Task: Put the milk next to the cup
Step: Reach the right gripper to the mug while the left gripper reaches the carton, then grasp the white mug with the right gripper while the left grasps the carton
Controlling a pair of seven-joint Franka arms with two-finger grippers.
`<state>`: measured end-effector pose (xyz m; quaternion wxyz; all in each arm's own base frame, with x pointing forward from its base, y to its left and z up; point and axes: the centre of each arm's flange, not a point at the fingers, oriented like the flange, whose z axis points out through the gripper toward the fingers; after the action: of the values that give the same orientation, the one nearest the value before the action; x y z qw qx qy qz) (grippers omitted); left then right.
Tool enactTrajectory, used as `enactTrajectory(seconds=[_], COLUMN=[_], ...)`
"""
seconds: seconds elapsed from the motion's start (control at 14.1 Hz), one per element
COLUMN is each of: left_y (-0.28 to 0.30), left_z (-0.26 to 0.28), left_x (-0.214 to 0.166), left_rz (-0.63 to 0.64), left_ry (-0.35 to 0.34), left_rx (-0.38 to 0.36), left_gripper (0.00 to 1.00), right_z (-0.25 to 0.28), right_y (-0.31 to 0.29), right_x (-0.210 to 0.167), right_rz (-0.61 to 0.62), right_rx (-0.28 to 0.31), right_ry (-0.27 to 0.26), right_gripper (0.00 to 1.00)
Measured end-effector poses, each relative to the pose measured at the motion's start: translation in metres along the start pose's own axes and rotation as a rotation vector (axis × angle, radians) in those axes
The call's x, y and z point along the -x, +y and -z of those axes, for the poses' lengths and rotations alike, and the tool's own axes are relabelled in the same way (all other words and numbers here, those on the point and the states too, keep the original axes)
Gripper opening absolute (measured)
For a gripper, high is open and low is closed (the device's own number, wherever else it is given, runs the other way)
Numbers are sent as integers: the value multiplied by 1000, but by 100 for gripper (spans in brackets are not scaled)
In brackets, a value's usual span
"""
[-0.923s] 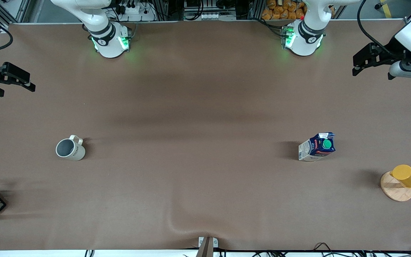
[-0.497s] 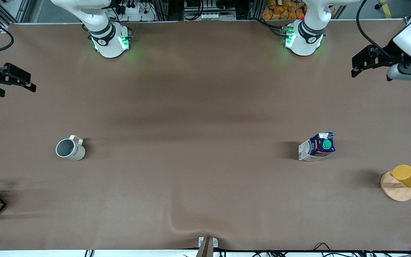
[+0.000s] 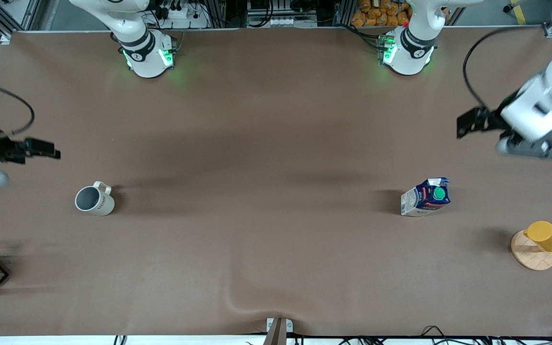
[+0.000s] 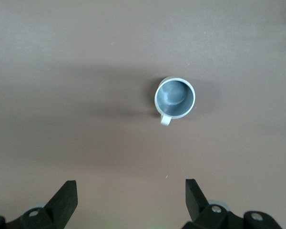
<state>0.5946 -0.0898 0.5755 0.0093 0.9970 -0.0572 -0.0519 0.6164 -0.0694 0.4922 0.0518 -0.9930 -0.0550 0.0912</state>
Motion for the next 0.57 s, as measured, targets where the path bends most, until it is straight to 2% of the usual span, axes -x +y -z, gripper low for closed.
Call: enactTrajectory(seconds=[0.21, 0.57], left_y=[-3, -18], left_z=[-63, -141], left_x=[-37, -76], left_rz=[2, 24], left_ry=[-56, -82], left_rx=[9, 14], left_gripper=[100, 100], right_z=[-55, -132], right_y=[27, 68], right_x=[-23, -48], right_rz=[21, 64], right_rx=[4, 21], right_ry=[15, 28], right_gripper=[100, 100])
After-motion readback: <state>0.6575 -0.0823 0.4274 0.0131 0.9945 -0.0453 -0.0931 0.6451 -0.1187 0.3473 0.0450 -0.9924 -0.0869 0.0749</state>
